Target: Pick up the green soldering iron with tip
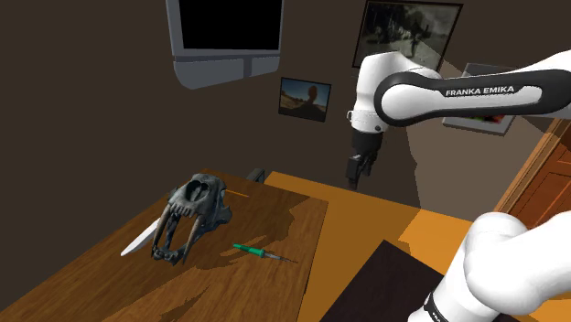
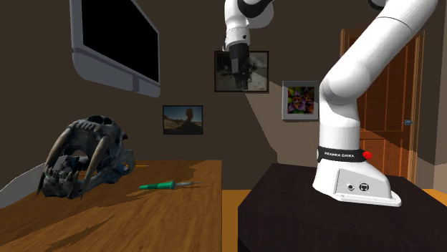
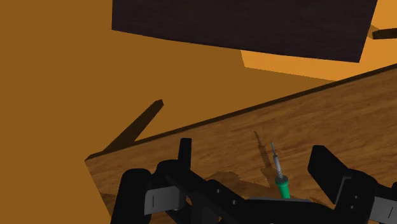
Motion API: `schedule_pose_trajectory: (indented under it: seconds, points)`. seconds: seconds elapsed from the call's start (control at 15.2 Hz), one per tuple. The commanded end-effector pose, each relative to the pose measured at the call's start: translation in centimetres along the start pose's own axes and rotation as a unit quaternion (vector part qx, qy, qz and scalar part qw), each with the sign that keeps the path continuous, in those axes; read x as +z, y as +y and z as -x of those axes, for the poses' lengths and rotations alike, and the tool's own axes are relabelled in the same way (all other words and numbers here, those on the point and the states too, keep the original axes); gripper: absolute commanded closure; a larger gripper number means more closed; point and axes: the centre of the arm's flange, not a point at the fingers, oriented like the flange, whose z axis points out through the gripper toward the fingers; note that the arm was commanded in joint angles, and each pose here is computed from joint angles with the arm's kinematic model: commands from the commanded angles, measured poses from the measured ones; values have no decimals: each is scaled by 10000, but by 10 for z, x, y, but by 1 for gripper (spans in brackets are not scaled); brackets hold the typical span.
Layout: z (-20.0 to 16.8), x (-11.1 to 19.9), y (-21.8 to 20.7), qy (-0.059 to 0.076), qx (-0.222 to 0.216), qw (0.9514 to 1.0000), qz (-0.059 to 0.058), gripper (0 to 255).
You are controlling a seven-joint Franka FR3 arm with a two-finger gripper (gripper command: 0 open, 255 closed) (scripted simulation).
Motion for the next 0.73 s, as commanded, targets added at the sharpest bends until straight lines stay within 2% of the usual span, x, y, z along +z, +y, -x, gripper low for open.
schedule_pose_trajectory:
  seconds: [0.0,0.66]
  points:
    - [-20,18,-10,-20,-16,10000,-22,0]
    - [-105,108,-61,-163,-106,9997,-115,0]
